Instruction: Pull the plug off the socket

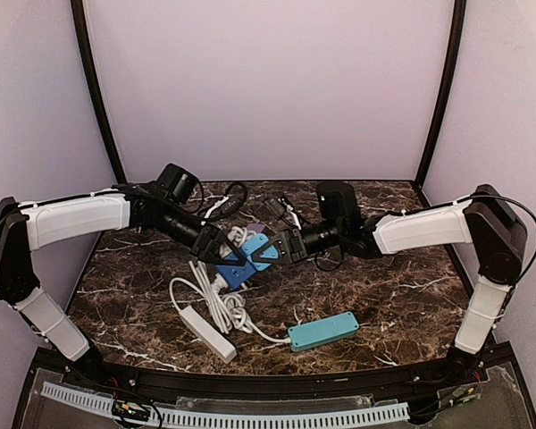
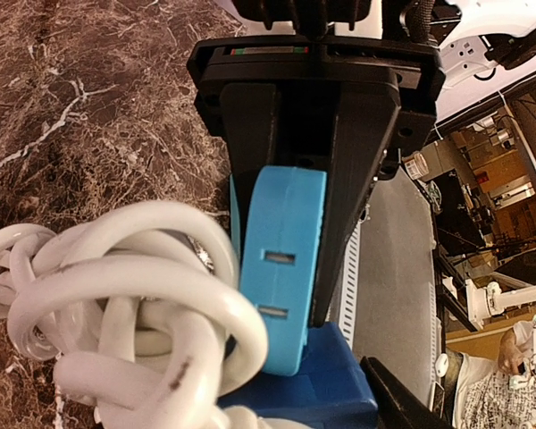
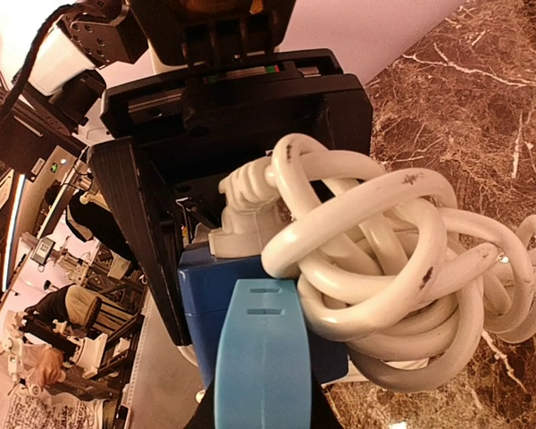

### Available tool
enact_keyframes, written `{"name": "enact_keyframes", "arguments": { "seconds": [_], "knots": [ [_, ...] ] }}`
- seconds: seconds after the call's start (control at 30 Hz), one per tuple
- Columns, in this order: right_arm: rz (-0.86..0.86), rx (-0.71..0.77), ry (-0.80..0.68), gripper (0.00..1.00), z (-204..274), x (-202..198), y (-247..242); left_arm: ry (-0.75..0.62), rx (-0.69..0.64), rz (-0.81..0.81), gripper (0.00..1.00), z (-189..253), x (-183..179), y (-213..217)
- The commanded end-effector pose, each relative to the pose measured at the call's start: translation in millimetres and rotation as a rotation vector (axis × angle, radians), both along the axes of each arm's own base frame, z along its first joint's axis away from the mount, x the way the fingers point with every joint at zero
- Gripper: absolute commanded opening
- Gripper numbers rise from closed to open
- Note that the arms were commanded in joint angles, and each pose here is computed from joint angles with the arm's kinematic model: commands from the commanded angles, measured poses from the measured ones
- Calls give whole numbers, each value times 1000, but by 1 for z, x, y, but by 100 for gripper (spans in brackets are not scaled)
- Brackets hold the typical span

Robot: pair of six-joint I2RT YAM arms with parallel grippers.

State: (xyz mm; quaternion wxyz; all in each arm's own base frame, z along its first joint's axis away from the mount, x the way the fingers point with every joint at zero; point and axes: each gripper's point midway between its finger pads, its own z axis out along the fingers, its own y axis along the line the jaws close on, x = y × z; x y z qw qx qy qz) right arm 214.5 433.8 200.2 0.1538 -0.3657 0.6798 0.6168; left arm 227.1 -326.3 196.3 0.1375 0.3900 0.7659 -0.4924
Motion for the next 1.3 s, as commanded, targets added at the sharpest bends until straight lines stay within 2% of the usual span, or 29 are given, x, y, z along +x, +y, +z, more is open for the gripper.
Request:
{"name": "enact_keyframes", "arguments": {
  "seconds": [0.0, 0.3, 0.7, 1.0, 1.27],
  "knots": [
    [30, 114, 6, 0, 40, -3, -10, -106, -101, -38, 49, 36, -4, -3],
    [-2, 97, -5, 0, 36, 2, -14, -114, -101, -38, 49, 38, -4, -2],
    [-245, -181, -149, 0, -4, 39, -26, -119, -117, -48, 49, 43, -6, -2],
    [-257, -183, -144, 0, -3, 40, -27, -122, -118, -48, 48, 44, -7, -2],
    [-91, -20, -111, 0, 38, 12, -19, -126, -112, -47, 48, 43, -7, -1]
  ]
}}
